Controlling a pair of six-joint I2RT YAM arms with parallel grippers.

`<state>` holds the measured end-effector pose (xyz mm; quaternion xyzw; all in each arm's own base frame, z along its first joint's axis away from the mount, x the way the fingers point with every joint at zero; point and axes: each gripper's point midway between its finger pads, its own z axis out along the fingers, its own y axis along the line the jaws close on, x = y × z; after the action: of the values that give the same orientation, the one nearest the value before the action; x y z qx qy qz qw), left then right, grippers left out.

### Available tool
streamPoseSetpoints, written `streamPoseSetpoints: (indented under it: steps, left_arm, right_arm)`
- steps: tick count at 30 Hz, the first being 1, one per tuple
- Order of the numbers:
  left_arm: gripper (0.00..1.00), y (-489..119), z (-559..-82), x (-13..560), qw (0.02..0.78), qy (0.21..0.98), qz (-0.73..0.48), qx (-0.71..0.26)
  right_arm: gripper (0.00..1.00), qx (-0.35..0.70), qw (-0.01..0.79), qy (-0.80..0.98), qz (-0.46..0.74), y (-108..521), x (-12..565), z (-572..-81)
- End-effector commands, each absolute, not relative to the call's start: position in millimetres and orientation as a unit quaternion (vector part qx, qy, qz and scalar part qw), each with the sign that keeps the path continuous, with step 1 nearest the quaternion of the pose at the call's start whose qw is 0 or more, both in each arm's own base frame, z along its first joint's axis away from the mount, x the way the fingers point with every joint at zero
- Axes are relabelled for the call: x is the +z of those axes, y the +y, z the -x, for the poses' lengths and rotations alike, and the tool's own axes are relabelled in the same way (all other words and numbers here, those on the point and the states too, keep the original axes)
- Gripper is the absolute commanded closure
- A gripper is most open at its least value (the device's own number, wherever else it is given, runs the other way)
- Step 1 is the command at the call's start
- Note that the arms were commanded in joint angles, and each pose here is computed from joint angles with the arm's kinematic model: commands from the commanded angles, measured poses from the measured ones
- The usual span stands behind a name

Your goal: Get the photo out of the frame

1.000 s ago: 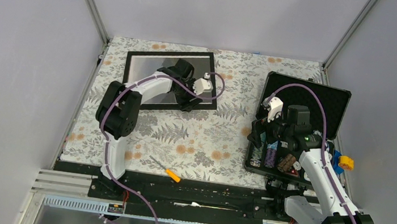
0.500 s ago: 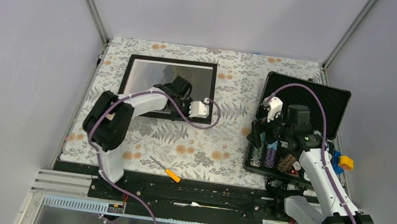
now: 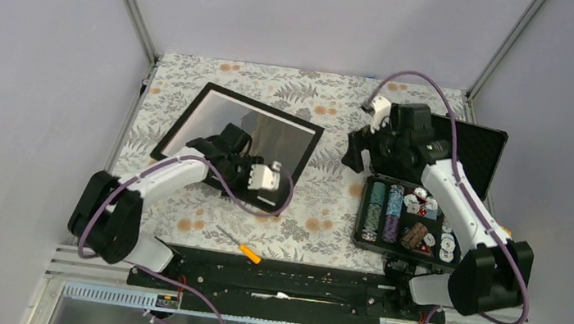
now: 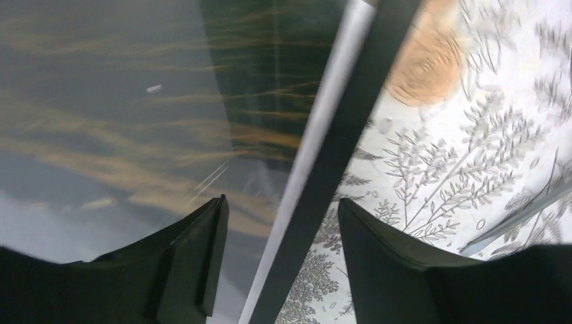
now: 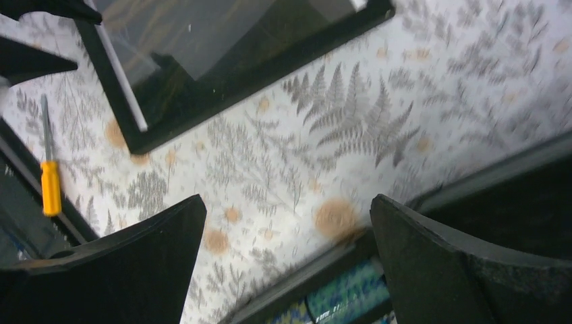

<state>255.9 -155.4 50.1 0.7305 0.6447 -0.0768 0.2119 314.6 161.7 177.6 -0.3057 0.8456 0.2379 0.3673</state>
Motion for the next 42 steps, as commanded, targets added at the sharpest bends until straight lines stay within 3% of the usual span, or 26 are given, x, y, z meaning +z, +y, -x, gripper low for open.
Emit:
streamPoseSetpoints:
  steps: [1, 5, 9, 16, 26, 42]
  left_arm:
    - [0.29, -171, -291, 145, 0.369, 0.707, -0.590, -0.127]
    - [0.20, -148, -283, 166, 0.414, 0.759, -0.477, -0.157]
    - [0.14, -114, -270, 150, 0.418, 0.788, -0.432, -0.134]
    - [0.18, -60, -267, 113, 0.377, 0.838, -0.387, -0.074]
    - [0.20, -34, -267, 75, 0.335, 0.855, -0.394, -0.044]
    - [0.22, -22, -290, 35, 0.300, 0.869, -0.392, -0.024]
  right_arm:
    - [0.00, 0.221, 0.403, 0.831, 0.315, 192, 216, -354]
    - [0.00, 0.212, 0.419, 0.818, 0.332, 230, 235, -390]
    - [0.00, 0.213, 0.399, 0.819, 0.352, 273, 212, -423]
    - [0.00, 0.213, 0.377, 0.828, 0.358, 321, 166, -478]
    - [0.00, 0.181, 0.389, 0.824, 0.370, 342, 107, -537]
    - [0.02, 0.157, 0.353, 0.837, 0.388, 335, 37, -538]
